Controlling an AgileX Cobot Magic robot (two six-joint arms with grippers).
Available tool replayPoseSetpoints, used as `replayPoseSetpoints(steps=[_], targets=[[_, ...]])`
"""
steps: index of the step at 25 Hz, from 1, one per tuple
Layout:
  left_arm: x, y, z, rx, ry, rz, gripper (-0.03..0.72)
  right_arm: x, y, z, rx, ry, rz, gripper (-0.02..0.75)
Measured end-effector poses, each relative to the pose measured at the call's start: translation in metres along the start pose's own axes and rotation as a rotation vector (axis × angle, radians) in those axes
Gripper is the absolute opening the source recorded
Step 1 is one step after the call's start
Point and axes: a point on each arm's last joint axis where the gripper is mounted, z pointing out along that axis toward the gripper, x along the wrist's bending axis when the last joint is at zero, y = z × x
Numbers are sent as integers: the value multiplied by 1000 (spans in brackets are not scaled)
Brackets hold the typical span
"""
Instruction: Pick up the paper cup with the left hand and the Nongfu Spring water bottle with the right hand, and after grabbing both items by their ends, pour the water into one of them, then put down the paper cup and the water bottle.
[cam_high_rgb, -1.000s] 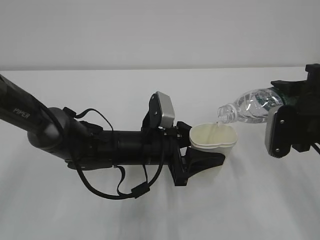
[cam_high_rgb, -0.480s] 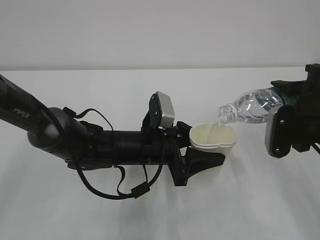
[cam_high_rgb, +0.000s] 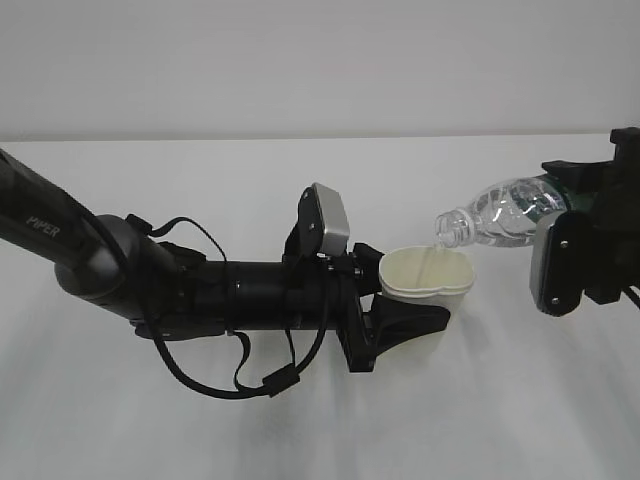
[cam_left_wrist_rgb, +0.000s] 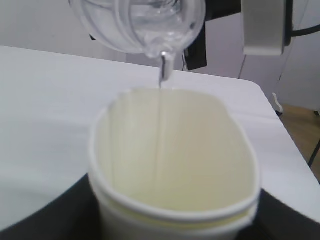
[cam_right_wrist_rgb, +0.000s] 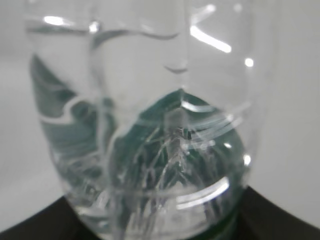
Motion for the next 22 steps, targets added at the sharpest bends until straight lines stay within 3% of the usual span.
replayPoseSetpoints(steps=[22], targets=[[0,0,0,0,0,0,435,0,0,0,0,-2,-2,384]])
